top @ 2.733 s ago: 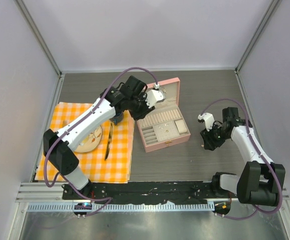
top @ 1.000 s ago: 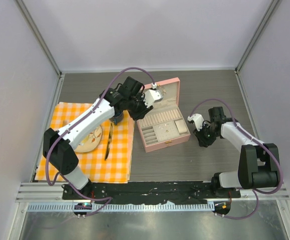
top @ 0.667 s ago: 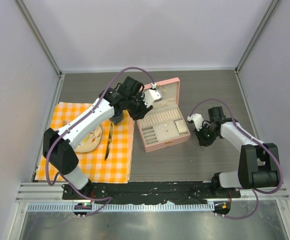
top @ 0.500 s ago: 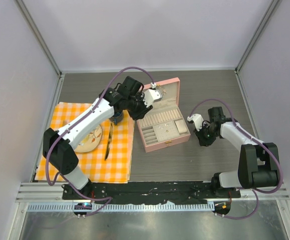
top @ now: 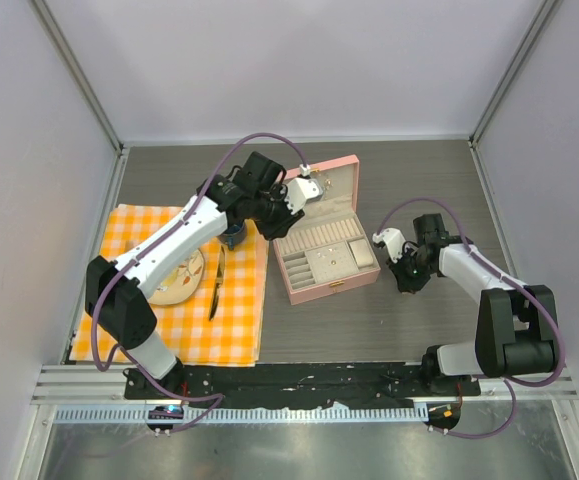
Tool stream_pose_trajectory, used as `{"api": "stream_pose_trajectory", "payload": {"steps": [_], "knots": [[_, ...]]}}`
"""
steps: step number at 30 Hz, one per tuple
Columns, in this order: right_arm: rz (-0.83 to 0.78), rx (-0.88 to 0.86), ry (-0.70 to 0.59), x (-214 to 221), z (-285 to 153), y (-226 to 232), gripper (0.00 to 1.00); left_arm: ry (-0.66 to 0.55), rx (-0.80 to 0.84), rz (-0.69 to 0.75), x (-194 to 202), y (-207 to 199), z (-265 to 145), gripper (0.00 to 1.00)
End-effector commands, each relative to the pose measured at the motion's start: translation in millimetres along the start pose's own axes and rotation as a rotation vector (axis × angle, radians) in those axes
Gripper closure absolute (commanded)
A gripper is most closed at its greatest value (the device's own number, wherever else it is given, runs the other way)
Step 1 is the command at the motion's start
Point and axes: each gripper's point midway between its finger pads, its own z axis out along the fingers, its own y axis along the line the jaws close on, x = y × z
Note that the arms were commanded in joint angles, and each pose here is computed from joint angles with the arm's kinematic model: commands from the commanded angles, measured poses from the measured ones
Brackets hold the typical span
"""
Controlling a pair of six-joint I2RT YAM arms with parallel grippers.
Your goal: Organize the mixed jewelry
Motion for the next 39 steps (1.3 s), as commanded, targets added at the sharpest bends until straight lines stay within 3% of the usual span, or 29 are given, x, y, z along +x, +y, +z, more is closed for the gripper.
{"api": "stream_pose_trajectory", "payload": {"steps": [1, 9, 15, 22, 27, 30, 39], "knots": [[-0.003, 0.018, -0.023, -10, -7, -2, 0.99, -0.051, 0.003, -0.009, -9, 0, -6, 0.67], [-0.010, 0.035, -0.082, -31, -36, -1, 0.99, -0.073, 0.016, -0.022, -14, -2, -4, 0.67], [0.016, 0.016, -0.199, -67, -71, 5, 0.99, -0.134, 0.040, -0.053, -27, -6, -6, 0.68], [0.063, -0.054, -0.410, -138, -128, 10, 0.99, -0.299, 0.104, -0.149, -65, -16, -20, 0.68], [0.068, -0.201, -0.577, -188, -170, 29, 0.99, -0.433, 0.250, -0.209, -93, -39, -30, 0.67], [0.055, -0.293, -0.670, -216, -197, 41, 0.99, -0.501, 0.330, -0.243, -109, -51, -37, 0.64], [0.040, -0.493, -0.866, -263, -251, 63, 0.99, -0.653, 0.525, -0.304, -151, -69, -59, 0.38]]}}
